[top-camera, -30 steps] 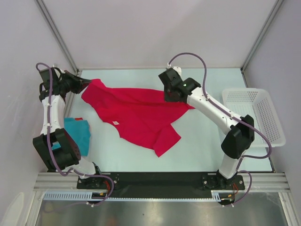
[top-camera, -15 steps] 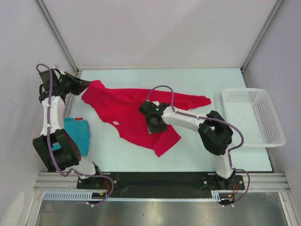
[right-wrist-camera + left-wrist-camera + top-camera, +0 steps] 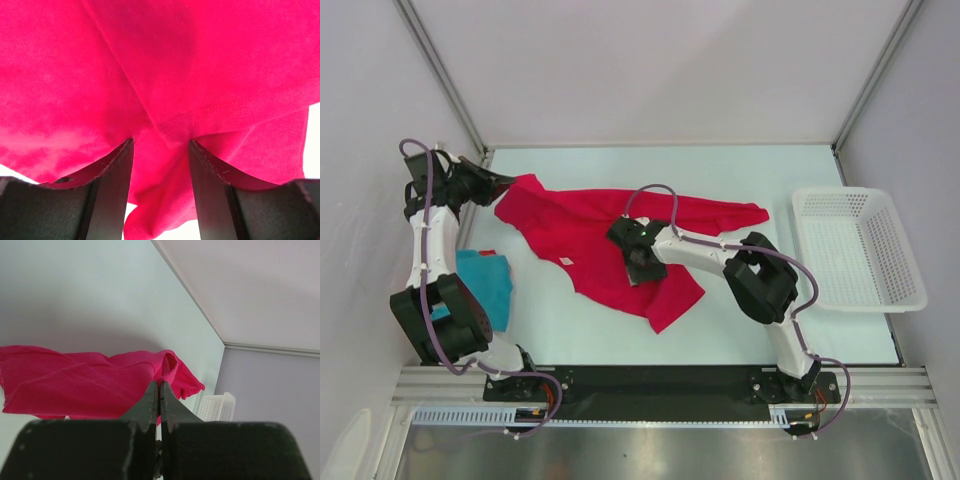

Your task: Fold and stack the t-shirts

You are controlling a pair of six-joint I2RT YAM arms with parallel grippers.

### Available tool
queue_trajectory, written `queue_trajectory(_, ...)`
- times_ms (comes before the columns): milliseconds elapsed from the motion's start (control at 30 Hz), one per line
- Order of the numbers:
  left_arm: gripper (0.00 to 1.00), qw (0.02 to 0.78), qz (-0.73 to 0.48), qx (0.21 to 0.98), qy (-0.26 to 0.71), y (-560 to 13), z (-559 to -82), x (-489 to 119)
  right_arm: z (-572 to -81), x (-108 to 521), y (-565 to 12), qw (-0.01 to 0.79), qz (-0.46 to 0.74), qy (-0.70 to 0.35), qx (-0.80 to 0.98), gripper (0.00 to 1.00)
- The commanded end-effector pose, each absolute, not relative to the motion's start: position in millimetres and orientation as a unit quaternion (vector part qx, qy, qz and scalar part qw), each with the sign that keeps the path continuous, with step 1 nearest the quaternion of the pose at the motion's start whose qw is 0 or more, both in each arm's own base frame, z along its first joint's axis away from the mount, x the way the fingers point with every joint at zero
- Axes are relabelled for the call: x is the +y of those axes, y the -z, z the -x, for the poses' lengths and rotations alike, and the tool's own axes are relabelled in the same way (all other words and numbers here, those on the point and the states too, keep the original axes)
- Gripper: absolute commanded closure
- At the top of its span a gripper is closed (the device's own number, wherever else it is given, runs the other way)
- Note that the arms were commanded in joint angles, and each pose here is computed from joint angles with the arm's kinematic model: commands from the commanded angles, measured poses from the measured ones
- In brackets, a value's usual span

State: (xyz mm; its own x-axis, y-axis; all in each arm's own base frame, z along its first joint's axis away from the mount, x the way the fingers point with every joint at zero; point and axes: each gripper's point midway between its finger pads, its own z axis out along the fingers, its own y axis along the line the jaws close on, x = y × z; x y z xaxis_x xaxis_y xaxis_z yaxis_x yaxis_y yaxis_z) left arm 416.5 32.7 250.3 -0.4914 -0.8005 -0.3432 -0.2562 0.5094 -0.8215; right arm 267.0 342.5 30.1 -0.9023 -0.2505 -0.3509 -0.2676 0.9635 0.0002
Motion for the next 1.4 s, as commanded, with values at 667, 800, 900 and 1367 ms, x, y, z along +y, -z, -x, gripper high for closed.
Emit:
queue_trajectory(667, 1.00, 0.397, 0.317, 0.782, 0.360, -255.2, -415.5, 39.7, -309.1, 326.3, -38.1, 0.212, 0.122, 0.007, 0.970, 0.64)
queue_trajectory(800, 1.00, 0.397, 0.318, 0.782, 0.359, -254.4, -415.5, 40.1, -306.6, 327.2, -34.7, 0.208, 0.124, 0.004, 0.970, 0.71)
queue_trajectory(900, 1.00, 0.396, 0.318, 0.783, 0.360, -252.6, -415.8, 40.0, -304.6, 326.9, -32.7, 0.205, 0.125, 0.002, 0.971, 0.75)
queue_trajectory(1367, 1.00, 0.401, 0.316, 0.778, 0.366, -262.9, -419.5, 40.5, -318.4, 309.4, -79.3, 0.250, 0.106, -0.009, 0.962, 1.00)
